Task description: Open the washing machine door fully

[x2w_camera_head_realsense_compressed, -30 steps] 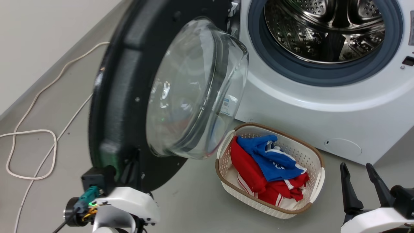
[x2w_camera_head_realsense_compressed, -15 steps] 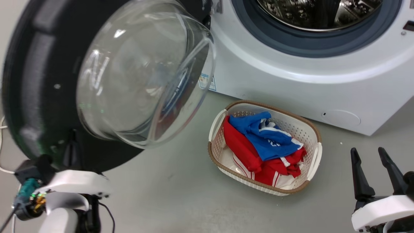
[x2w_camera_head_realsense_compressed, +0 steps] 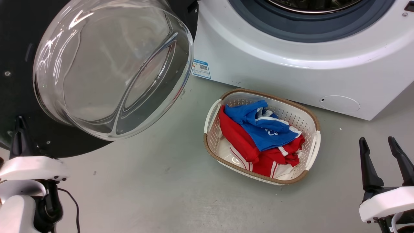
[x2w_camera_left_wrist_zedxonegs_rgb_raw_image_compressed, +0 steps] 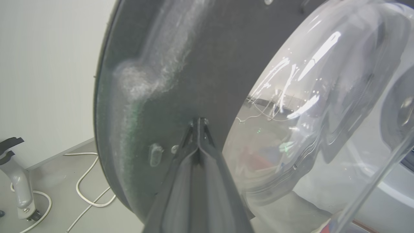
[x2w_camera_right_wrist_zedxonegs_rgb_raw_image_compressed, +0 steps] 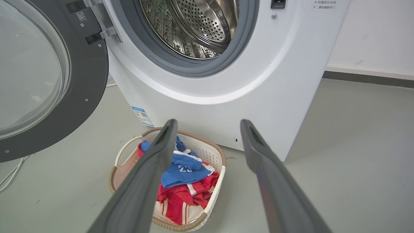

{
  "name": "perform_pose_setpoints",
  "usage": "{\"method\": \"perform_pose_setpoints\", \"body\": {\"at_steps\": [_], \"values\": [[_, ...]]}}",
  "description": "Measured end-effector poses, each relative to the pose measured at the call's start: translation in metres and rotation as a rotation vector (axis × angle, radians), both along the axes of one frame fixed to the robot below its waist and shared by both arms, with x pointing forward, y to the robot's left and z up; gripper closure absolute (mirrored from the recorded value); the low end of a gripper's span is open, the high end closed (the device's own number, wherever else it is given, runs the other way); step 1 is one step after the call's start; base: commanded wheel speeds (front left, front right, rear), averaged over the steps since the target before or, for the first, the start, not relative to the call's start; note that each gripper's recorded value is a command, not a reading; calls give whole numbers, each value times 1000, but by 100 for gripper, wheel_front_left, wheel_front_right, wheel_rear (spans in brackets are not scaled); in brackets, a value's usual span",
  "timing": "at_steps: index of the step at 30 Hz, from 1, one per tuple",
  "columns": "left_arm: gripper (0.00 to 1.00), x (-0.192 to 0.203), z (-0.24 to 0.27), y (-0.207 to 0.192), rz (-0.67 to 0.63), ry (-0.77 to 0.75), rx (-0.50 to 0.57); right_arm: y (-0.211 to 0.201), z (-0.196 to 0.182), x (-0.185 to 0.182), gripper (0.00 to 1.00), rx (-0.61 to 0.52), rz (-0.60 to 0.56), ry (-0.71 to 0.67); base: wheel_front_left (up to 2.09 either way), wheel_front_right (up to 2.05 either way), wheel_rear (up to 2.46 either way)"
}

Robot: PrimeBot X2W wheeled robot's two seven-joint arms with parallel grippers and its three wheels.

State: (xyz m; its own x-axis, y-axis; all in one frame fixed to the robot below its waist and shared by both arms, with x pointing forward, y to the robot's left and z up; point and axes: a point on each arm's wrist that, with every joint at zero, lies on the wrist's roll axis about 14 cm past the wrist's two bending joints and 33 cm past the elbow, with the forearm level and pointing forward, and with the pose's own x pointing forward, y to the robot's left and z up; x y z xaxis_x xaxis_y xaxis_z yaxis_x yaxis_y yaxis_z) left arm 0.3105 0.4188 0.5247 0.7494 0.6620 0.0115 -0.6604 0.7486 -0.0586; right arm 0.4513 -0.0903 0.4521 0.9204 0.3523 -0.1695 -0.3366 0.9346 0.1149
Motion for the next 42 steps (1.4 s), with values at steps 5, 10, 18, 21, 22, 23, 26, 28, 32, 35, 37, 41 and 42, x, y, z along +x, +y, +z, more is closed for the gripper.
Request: {"method": "perform_pose_setpoints", "body": {"at_steps": [5, 10, 18, 21, 22, 23, 26, 28, 32, 35, 37, 41, 42], "values": [[100, -2, -1, 8, 11, 3, -2, -1, 0, 1, 0, 0, -3, -1, 0, 0, 0], [100, -2, -3, 8, 2, 3, -5, 0, 3, 0, 0, 3, -2, -8, 0, 0, 0], [100, -16, -3, -7, -35, 2, 15, 6, 15, -14, 0, 19, 0, -25, 0, 0, 0], [100, -24, 1, -19, -55, -14, 26, 9, 22, -19, 0, 28, 5, -43, 0, 0, 0], [100, -27, 1, -23, -59, -15, 27, 10, 24, -22, 0, 29, 5, -45, 0, 0, 0], [100, -30, 1, -28, -71, -17, 29, 10, 26, -24, 0, 31, 4, -49, 0, 0, 0], [100, -36, 1, -45, -111, -17, 18, 13, 31, -31, 0, 37, 8, -61, 0, 0, 0], [100, -40, 1, -56, -139, -19, 9, 14, 35, -35, 0, 40, 8, -70, 0, 0, 0], [100, -44, -3, -83, -204, -21, -18, 13, 42, -42, 0, 44, 6, -89, 0, 0, 0], [100, -43, -2, -102, -258, -29, -26, 13, 45, -47, 0, 47, 4, -98, 0, 0, 0], [100, -39, -5, -117, -299, -26, -39, 10, 47, -49, 0, 49, -2, -106, 0, 0, 0], [42, -29, -8, -140, -378, -20, -52, 3, 51, -53, 0, 51, -24, -117, 0, 0, 0], [10, -26, -9, -147, -403, -18, -56, 0, 52, -54, 0, 57, -31, -119, 0, 0, 0]]}}
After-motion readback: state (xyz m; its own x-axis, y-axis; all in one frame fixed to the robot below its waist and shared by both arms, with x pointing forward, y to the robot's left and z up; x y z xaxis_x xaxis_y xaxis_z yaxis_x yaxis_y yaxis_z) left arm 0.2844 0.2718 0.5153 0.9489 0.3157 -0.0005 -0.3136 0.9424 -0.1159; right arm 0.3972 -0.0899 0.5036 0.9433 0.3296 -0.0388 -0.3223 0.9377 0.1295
